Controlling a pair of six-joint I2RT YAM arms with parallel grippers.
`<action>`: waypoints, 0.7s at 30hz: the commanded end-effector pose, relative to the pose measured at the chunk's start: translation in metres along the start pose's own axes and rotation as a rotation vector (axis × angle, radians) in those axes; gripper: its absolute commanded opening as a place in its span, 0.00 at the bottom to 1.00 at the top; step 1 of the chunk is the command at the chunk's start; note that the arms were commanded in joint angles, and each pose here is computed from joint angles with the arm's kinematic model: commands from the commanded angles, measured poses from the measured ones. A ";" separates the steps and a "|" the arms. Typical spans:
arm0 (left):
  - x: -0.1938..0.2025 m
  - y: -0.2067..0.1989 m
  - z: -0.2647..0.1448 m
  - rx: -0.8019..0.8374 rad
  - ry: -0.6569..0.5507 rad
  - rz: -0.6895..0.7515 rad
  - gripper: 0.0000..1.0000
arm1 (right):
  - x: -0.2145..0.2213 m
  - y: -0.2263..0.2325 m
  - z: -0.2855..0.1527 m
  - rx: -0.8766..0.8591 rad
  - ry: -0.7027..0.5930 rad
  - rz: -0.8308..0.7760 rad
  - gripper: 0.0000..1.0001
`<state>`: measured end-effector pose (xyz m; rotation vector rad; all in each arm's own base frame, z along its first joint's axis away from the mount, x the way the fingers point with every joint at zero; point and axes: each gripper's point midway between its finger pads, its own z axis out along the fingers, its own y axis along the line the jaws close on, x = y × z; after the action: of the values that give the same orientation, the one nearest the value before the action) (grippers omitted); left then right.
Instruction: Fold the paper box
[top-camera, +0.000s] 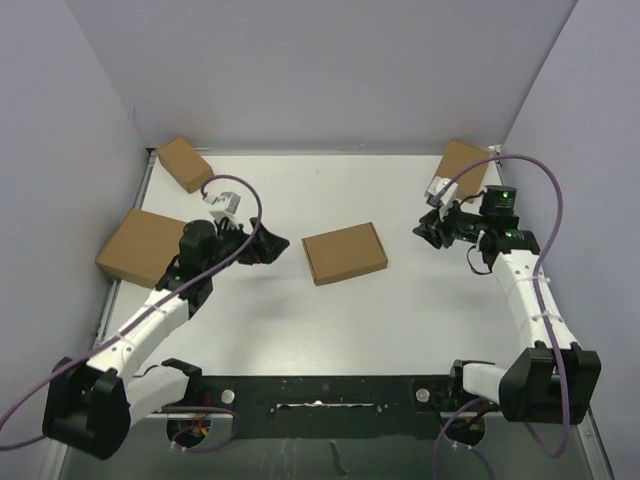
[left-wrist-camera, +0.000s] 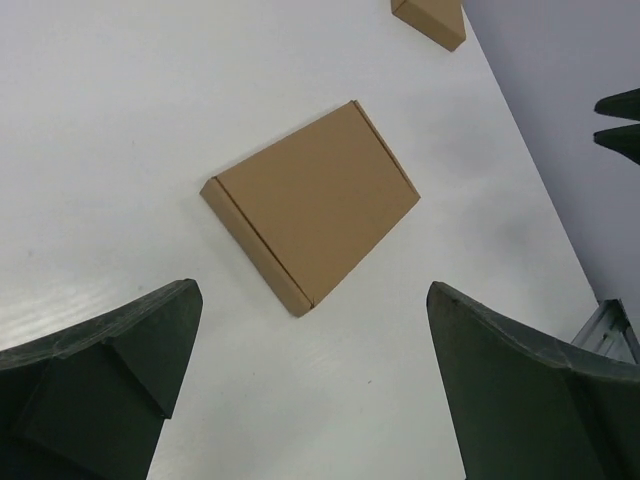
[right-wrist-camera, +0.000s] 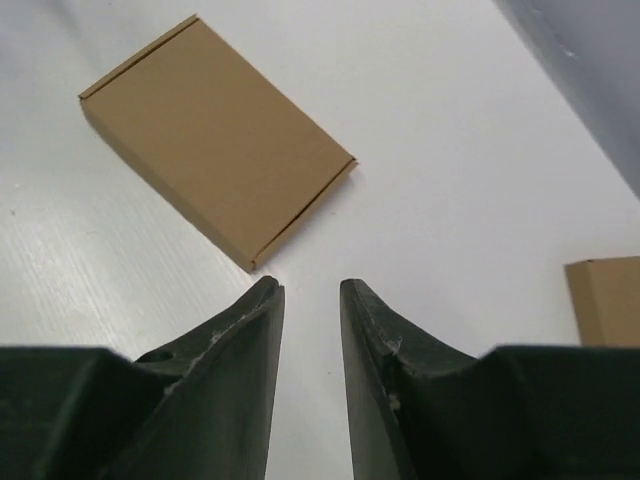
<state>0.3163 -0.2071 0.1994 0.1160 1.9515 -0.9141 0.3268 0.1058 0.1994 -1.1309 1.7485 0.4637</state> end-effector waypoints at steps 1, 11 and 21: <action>-0.027 -0.014 -0.032 0.058 -0.192 -0.076 0.98 | -0.022 -0.011 -0.027 0.078 -0.107 0.009 0.37; -0.058 -0.055 -0.095 0.101 -0.236 -0.048 0.98 | -0.051 -0.026 -0.071 0.203 -0.098 0.082 0.98; -0.107 -0.090 -0.129 0.066 -0.221 0.094 0.98 | -0.118 -0.049 -0.131 0.439 -0.130 0.325 0.98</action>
<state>0.2493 -0.1641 0.3548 0.0778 1.6698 -0.9466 0.3250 0.0507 0.3387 -0.6884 1.7638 0.3043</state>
